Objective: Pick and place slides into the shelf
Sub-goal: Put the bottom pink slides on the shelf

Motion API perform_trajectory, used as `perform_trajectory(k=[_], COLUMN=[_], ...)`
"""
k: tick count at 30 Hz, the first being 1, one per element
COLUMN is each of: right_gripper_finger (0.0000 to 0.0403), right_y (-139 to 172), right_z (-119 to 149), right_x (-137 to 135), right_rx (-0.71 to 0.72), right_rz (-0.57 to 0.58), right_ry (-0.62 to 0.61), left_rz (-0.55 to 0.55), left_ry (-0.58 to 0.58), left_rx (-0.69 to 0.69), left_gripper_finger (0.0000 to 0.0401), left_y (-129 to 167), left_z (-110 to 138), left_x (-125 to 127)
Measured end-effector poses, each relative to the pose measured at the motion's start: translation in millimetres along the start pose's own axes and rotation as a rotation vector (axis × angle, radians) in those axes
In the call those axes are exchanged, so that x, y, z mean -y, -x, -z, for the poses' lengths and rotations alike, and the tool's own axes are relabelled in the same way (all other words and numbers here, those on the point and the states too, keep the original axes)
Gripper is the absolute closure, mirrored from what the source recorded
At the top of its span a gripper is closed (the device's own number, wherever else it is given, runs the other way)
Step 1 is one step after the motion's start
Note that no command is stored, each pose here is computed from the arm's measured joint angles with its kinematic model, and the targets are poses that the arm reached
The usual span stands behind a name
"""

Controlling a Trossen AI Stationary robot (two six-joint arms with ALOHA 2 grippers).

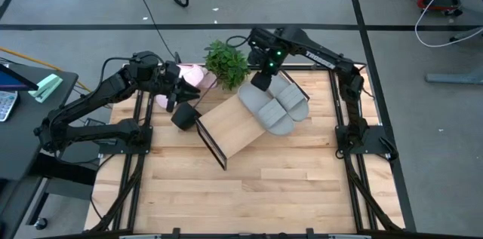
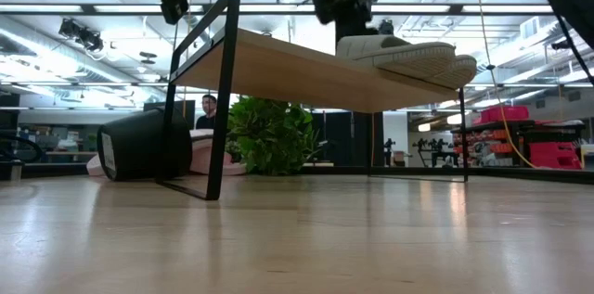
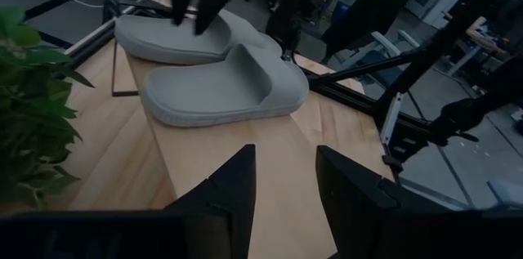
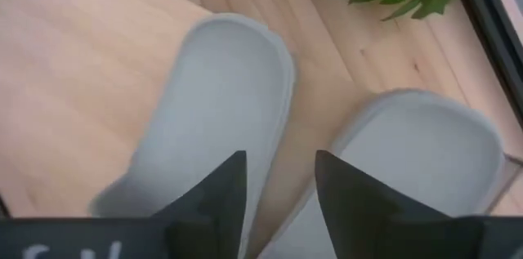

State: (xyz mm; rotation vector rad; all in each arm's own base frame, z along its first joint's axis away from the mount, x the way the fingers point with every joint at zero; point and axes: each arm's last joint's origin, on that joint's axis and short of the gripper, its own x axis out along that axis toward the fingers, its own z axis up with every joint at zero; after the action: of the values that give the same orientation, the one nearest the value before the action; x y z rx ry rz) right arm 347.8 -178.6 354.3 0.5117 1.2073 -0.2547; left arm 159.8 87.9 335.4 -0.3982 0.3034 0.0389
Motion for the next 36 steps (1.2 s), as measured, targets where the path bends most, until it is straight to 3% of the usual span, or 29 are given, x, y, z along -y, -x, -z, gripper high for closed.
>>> perform_trajectory(k=[10,19,36], right_gripper_finger=[0.0268,0.0268,0.0268], right_y=[38.0,37.0,43.2], right_z=[24.4,32.1,19.4], right_x=[-36.8,-65.6,-42.1], right_rx=[0.056,0.063,0.153], right_rz=[-0.031,0.012,-0.01], right_ry=[-0.038,0.041,0.179], left_rz=[-0.012,-0.066,-0.315], left_ry=[0.016,0.069,0.258], left_rx=[0.002,0.012,0.102], left_gripper_finger=[0.0273,0.0264,0.0259], left_y=[0.0,3.3,35.5], left_z=[0.0,-0.3,-2.3], left_x=[-0.4,-6.7,-47.5])
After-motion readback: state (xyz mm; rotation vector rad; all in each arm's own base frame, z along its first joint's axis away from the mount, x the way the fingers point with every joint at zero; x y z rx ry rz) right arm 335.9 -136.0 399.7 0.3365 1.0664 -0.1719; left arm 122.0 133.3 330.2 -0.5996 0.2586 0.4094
